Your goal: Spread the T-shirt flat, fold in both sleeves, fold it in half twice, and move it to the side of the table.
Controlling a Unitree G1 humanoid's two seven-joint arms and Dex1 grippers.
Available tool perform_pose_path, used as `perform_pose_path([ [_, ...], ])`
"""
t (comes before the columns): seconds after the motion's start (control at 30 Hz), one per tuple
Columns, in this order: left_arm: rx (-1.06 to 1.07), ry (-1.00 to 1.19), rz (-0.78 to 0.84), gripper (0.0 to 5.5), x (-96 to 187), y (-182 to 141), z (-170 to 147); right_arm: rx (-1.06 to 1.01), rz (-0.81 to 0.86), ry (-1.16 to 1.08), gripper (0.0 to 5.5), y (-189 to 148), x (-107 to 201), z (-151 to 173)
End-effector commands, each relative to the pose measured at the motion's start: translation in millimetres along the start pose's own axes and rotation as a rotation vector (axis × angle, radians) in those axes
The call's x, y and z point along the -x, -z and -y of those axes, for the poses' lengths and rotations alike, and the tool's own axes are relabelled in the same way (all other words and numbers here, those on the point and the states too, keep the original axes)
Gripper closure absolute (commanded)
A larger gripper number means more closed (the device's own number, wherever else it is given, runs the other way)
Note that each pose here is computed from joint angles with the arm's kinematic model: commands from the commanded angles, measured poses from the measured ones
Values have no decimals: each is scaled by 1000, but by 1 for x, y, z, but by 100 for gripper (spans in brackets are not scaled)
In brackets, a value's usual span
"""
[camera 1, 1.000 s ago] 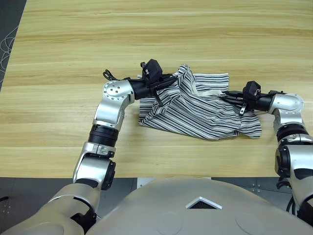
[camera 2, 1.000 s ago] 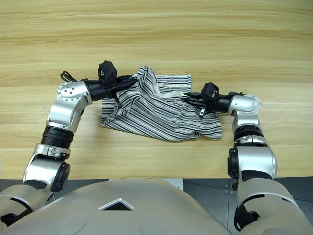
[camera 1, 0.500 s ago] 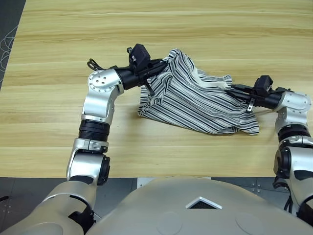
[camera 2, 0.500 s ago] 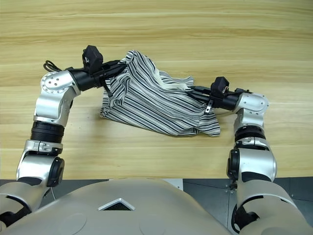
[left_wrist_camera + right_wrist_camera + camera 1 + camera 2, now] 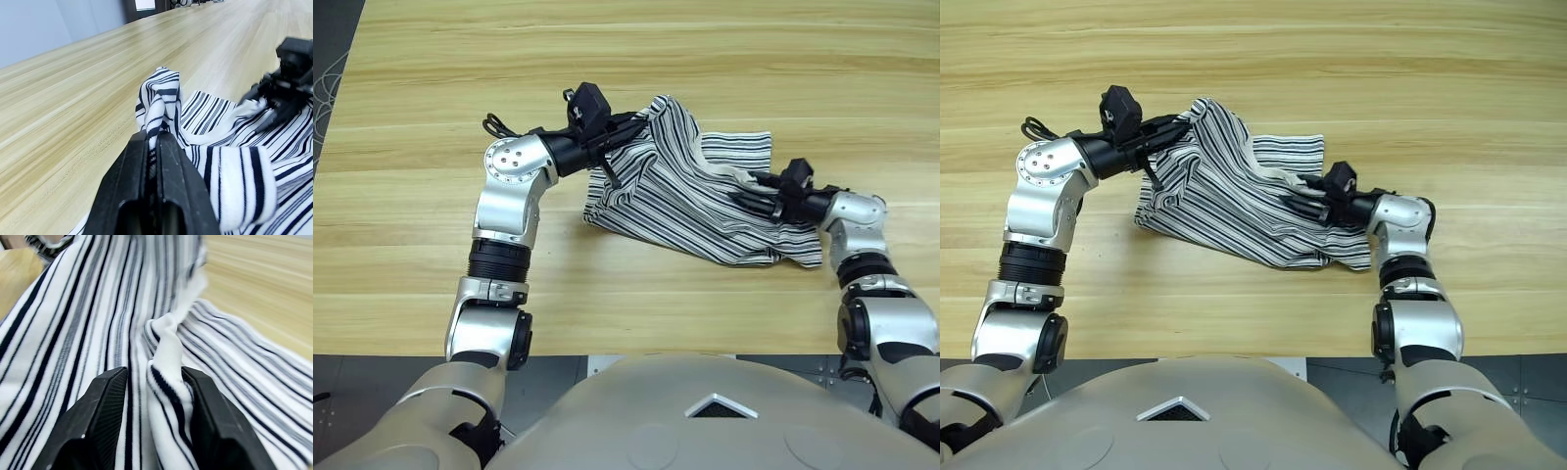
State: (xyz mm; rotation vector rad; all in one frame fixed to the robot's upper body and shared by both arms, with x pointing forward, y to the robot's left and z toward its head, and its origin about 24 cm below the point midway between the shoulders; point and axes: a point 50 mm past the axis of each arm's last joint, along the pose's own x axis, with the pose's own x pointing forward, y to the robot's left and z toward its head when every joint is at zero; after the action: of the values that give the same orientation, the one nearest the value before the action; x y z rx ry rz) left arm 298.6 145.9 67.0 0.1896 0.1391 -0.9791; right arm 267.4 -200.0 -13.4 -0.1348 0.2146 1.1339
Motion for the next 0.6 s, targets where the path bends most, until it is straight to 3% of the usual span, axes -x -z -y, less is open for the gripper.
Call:
perform_pose_path([
  [0.03, -4, 3, 9, 540, 1, -1, 0, 2, -15, -23, 353, 5, -6, -7],
  [0.13, -1, 4, 8, 540, 1, -1, 1, 4, -12, -26, 385, 5, -7, -6],
  [0.37, -5, 3, 10, 540, 0, -1, 1, 15, -3, -14, 522, 1, 0, -1],
  [0.6, -17, -11, 14, 540, -1, -3, -5, 52, 55, 72, 536, -14, 8, 14],
])
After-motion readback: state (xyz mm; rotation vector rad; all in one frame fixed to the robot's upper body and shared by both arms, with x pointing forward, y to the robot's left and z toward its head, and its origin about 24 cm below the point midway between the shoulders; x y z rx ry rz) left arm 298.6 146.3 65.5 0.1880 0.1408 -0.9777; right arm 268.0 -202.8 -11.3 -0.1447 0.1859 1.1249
